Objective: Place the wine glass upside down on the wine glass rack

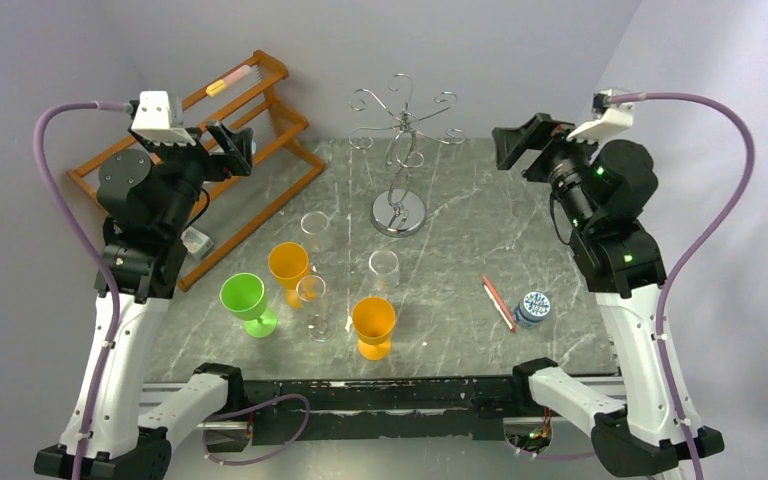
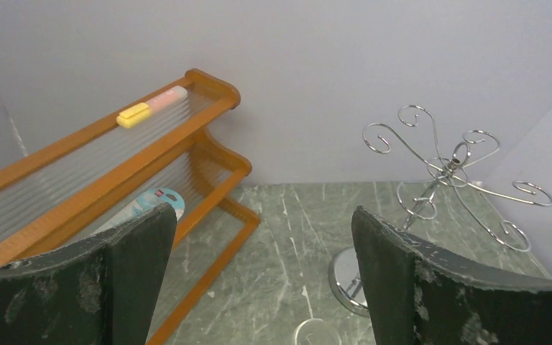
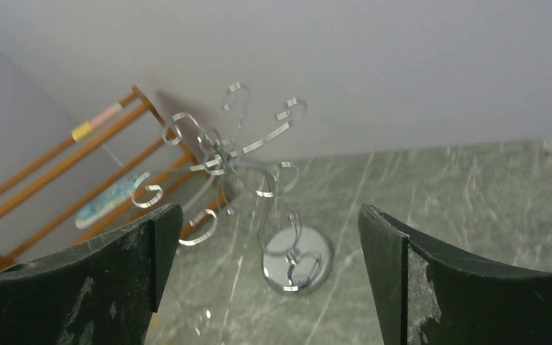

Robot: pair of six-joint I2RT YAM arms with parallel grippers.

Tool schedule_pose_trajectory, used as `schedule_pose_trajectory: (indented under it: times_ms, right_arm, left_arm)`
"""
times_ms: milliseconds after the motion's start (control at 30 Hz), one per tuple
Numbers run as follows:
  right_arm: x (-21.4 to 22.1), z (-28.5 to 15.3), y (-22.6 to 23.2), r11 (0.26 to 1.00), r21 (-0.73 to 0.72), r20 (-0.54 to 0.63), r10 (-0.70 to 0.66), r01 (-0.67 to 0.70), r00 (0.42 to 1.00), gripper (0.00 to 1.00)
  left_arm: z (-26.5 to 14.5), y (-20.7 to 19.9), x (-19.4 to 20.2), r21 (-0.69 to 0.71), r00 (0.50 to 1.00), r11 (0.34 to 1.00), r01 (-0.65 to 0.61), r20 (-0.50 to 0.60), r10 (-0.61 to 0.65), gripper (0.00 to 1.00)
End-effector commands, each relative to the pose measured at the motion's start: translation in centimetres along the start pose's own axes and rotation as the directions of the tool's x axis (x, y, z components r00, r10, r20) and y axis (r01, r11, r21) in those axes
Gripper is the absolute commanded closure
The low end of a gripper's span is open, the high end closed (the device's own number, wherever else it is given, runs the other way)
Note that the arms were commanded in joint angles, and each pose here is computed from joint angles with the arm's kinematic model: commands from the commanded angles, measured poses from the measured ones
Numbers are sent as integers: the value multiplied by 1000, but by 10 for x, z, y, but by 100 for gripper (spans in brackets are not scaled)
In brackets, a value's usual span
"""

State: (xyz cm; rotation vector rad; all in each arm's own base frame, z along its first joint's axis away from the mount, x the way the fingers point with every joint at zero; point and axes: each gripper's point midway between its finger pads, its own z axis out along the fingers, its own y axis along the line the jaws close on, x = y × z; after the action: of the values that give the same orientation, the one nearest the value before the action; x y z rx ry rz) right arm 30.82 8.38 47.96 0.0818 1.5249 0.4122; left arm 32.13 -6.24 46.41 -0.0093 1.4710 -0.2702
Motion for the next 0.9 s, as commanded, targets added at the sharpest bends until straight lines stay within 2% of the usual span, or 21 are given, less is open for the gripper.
schedule_pose_trajectory:
  times_ms: [0, 167, 300, 367, 567, 767, 833, 867]
  right_arm:
    - [42, -8, -11, 997, 43, -115, 72, -68, 991, 1]
    - [82, -16, -24, 988, 102, -188, 133, -115, 973, 0]
    - [118, -23, -24, 987, 79, -265, 157, -141, 951, 0]
    - [138, -27, -15, 989, 5, -322, 140, -146, 936, 1]
    - [202, -36, 16, 957, -108, -532, 174, -270, 829, 6]
    - [257, -34, 54, 980, -56, -633, 112, -189, 766, 8]
    - [271, -32, 57, 989, 2, -652, 111, -145, 750, 13]
    - [278, -32, 60, 991, 17, -665, 107, -129, 739, 20]
  left_arm:
    - [1, -13, 14, 66, 999, 996, 53, -16, -52, 4]
    - [-1, -22, 30, 123, 993, 986, 115, -18, -114, 4]
    - [-3, -30, 47, 164, 988, 975, 149, -64, -141, 4]
    - [-3, -32, 58, 169, 983, 971, 172, -98, -157, 4]
    - [-7, -35, 99, 141, 939, 954, 266, -260, -224, 6]
    - [-15, -41, 120, 132, 897, 933, 334, -347, -272, 6]
    - [-16, -43, 122, 132, 889, 928, 348, -360, -282, 6]
    - [-17, -43, 122, 132, 886, 926, 353, -365, -286, 6]
